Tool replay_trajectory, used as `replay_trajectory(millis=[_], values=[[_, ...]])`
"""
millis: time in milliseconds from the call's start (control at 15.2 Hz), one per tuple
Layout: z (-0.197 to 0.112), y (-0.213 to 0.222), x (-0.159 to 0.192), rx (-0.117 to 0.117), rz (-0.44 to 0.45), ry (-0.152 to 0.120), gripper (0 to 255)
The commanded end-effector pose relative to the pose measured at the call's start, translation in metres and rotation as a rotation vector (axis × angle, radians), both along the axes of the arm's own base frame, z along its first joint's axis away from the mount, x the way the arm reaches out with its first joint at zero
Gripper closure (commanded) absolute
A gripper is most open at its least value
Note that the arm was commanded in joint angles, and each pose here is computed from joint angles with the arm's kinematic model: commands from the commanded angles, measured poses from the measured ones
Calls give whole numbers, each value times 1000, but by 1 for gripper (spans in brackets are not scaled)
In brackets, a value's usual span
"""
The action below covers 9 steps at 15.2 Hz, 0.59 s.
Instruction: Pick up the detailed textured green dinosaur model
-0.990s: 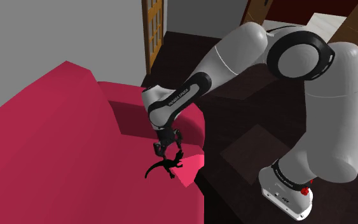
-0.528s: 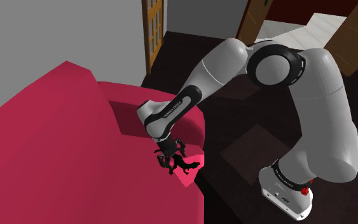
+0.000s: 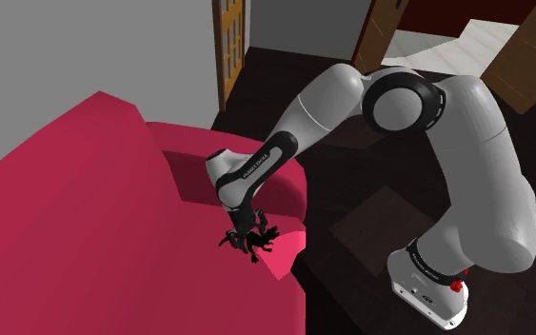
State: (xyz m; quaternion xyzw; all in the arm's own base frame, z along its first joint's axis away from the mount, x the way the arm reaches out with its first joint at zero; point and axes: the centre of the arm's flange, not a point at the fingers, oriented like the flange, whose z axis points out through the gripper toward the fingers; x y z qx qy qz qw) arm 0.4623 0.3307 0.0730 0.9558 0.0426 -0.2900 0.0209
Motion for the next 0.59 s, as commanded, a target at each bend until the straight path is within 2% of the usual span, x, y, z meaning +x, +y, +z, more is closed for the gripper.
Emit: replay_trajectory(millis=[0, 330, 528], values=[[-3, 8, -2, 21, -1, -19, 255], [-4, 4, -1, 21, -1, -19, 255], [12, 4, -1, 21, -1, -19, 255]])
